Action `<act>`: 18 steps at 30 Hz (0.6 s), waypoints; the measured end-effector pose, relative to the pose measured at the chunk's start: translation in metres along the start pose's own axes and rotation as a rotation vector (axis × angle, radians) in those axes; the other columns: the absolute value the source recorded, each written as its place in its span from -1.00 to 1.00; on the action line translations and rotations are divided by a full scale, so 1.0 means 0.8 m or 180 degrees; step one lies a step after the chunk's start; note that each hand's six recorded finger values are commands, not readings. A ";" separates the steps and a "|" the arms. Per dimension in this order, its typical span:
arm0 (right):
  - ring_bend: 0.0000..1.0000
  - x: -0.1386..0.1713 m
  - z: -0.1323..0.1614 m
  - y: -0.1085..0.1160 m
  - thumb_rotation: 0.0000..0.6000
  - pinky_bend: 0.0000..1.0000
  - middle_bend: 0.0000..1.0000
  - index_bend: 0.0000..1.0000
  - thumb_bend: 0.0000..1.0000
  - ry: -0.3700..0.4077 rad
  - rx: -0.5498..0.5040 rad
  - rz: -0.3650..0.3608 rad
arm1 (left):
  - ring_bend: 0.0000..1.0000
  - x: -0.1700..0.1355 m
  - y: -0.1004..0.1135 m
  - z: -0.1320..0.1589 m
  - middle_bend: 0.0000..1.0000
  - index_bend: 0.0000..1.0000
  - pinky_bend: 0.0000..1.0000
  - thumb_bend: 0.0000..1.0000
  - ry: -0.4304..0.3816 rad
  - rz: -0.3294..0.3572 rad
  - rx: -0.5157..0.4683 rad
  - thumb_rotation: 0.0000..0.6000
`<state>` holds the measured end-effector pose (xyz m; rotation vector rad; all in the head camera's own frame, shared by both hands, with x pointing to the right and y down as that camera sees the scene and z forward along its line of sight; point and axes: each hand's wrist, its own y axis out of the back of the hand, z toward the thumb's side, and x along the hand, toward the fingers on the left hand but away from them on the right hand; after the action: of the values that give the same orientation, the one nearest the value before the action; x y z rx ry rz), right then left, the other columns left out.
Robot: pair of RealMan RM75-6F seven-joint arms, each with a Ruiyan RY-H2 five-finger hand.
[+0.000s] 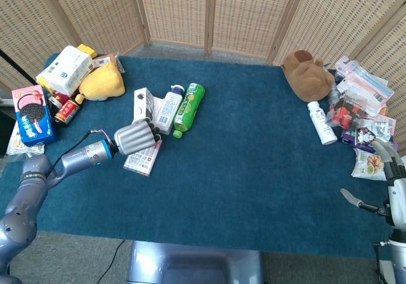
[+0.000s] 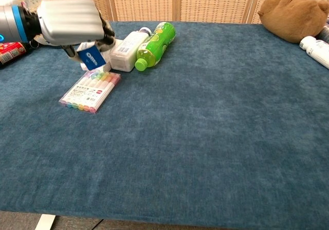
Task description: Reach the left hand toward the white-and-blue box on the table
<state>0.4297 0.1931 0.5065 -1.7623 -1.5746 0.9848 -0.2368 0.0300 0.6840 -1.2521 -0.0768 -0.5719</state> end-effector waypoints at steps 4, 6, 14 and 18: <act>-1.00 0.003 0.007 0.001 1.00 -1.00 -1.00 -1.00 -0.82 0.0045 -0.0051 0.0005 | 0.28 -0.008 0.022 -0.014 0.61 0.85 0.37 -1.00 0.0052 0.0210 0.0031 1.00; -1.00 0.004 0.010 0.002 1.00 -1.00 -1.00 -1.00 -0.82 0.0062 -0.0069 0.0007 | 0.29 -0.012 0.035 -0.022 0.61 0.85 0.37 -1.00 0.0082 0.0310 0.0052 1.00; -1.00 0.009 0.023 0.008 1.00 -1.00 -1.00 -1.00 -0.82 0.0155 -0.0185 0.0003 | 0.30 -0.036 0.090 -0.052 0.61 0.84 0.38 -1.00 0.0214 0.0592 0.0132 1.00; -1.00 0.011 0.028 0.012 1.00 -1.00 -1.00 -1.00 -0.82 0.0183 -0.0239 -0.0011 | 0.29 -0.050 0.126 -0.067 0.61 0.84 0.38 -1.00 0.0309 0.0700 0.0192 1.00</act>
<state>0.4170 0.1990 0.4851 -1.8216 -1.5970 0.8761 -0.2397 0.0152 0.5642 -1.1548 0.1231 -0.4354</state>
